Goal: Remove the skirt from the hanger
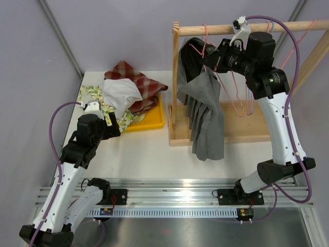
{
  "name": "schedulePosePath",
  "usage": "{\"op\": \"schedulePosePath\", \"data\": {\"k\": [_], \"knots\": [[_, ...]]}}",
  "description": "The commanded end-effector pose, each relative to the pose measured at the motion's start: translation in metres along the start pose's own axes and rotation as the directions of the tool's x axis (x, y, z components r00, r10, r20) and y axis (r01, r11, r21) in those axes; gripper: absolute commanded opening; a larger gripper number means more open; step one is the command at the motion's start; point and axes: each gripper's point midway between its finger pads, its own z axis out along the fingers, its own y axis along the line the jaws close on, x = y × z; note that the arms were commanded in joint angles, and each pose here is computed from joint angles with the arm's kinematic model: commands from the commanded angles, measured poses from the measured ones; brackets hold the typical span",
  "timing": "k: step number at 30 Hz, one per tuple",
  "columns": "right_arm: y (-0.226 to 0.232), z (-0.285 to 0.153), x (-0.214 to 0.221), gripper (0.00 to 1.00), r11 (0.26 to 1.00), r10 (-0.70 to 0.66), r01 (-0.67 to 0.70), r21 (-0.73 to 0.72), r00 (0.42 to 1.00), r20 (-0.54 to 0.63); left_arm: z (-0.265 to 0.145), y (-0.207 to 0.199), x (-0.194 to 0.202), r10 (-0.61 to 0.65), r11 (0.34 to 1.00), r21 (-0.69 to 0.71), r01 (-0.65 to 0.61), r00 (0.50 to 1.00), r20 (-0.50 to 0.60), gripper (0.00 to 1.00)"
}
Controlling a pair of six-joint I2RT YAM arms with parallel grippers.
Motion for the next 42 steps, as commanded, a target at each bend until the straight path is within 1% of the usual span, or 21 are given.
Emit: {"op": "schedulePosePath", "data": {"k": [1, 2, 5, 8, 13, 14, 15, 16, 17, 18, 19, 20, 21, 22, 23, 24, 26, 27, 28, 34, 42], "knots": [[-0.006, 0.010, 0.010, 0.03, 0.999, 0.033, -0.032, 0.024, 0.999, -0.027, -0.001, -0.007, -0.013, -0.010, 0.999, 0.034, 0.008, 0.999, 0.052, 0.99], [-0.006, 0.010, 0.010, 0.00, 0.999, 0.033, -0.032, 0.027, 0.999, -0.025, -0.001, -0.007, -0.013, -0.011, 0.999, 0.035, 0.009, 0.999, 0.054, 0.99], [-0.008, 0.012, 0.012, 0.00, 0.999, 0.043, -0.042, 0.029, 0.999, -0.023, -0.003, -0.009, -0.015, -0.010, 0.999, 0.049, 0.007, 0.998, 0.064, 0.99], [-0.004, 0.010, 0.007, 0.00, 0.999, 0.048, -0.048, 0.019, 0.999, -0.001, -0.010, -0.019, -0.027, -0.006, 0.994, 0.112, -0.006, 0.994, 0.106, 0.99], [0.017, -0.014, -0.026, 0.00, 1.000, 0.014, -0.014, 0.000, 0.996, 0.083, -0.044, -0.054, -0.081, 0.002, 0.964, 0.257, -0.062, 0.974, 0.227, 0.99], [0.020, -0.018, -0.031, 0.00, 1.000, 0.010, -0.010, -0.001, 0.995, 0.096, -0.058, -0.065, -0.108, -0.008, 0.954, 0.291, -0.075, 0.961, 0.275, 0.99], [0.027, -0.026, -0.038, 0.00, 1.000, 0.004, -0.003, -0.009, 0.993, 0.115, -0.065, -0.076, -0.121, -0.007, 0.942, 0.322, -0.092, 0.956, 0.294, 0.99], [0.029, -0.028, -0.041, 0.00, 1.000, 0.002, -0.001, -0.012, 0.992, 0.123, -0.077, -0.098, -0.131, 0.001, 0.912, 0.391, -0.126, 0.953, 0.304, 0.99], [0.032, -0.034, -0.044, 0.00, 1.000, 0.001, 0.001, -0.015, 0.990, 0.138, -0.087, -0.117, -0.156, -0.003, 0.893, 0.426, -0.145, 0.945, 0.327, 0.99], [0.032, -0.037, -0.046, 0.00, 1.000, 0.004, -0.003, -0.008, 0.989, 0.149, -0.103, -0.149, -0.160, 0.021, 0.843, 0.501, -0.196, 0.943, 0.333, 0.99], [0.033, -0.040, -0.048, 0.00, 1.000, 0.003, -0.002, -0.004, 0.987, 0.162, -0.110, -0.161, -0.170, 0.030, 0.843, 0.493, -0.214, 0.935, 0.353, 0.99], [0.036, -0.048, -0.051, 0.00, 1.000, 0.000, 0.000, -0.001, 0.983, 0.181, -0.121, -0.184, -0.189, 0.044, 0.822, 0.510, -0.253, 0.921, 0.386, 0.99], [0.032, -0.048, -0.050, 0.00, 1.000, 0.006, -0.009, 0.015, 0.982, 0.190, -0.131, -0.202, -0.192, 0.048, 0.798, 0.536, -0.274, 0.917, 0.396, 0.99], [0.032, -0.051, -0.051, 0.00, 1.000, 0.006, -0.010, 0.019, 0.980, 0.199, -0.149, -0.230, -0.186, 0.053, 0.743, 0.598, -0.302, 0.916, 0.397, 0.99], [0.036, -0.059, -0.053, 0.00, 1.000, 0.007, -0.011, 0.018, 0.977, 0.213, -0.158, -0.247, -0.188, 0.035, 0.713, 0.635, -0.296, 0.920, 0.391, 0.99], [0.036, -0.062, -0.052, 0.00, 1.000, 0.015, -0.020, 0.021, 0.976, 0.218, -0.172, -0.275, -0.177, 0.040, 0.654, 0.689, -0.310, 0.925, 0.378, 0.99], [0.042, -0.077, -0.055, 0.00, 1.000, 0.016, -0.022, 0.019, 0.969, 0.248, -0.189, -0.304, -0.171, 0.001, 0.589, 0.746, -0.311, 0.923, 0.385, 0.99], [0.040, -0.081, -0.056, 0.00, 0.999, 0.022, -0.031, 0.029, 0.965, 0.261, -0.188, -0.321, -0.155, 0.024, 0.565, 0.759, -0.323, 0.926, 0.376, 0.99], [0.042, -0.087, -0.058, 0.00, 0.999, 0.019, -0.029, 0.029, 0.961, 0.277, -0.200, -0.334, -0.143, 0.026, 0.535, 0.780, -0.326, 0.929, 0.370, 0.99], [0.055, -0.121, -0.062, 0.00, 0.999, 0.033, -0.042, 0.020, 0.941, 0.336, -0.212, -0.393, -0.091, 0.047, 0.441, 0.835, -0.328, 0.938, 0.343, 0.99], [0.061, -0.144, -0.057, 0.00, 0.996, 0.079, -0.088, 0.006, 0.925, 0.371, -0.230, -0.433, -0.081, -0.033, 0.362, 0.879, -0.309, 0.938, 0.344, 0.99]]}}
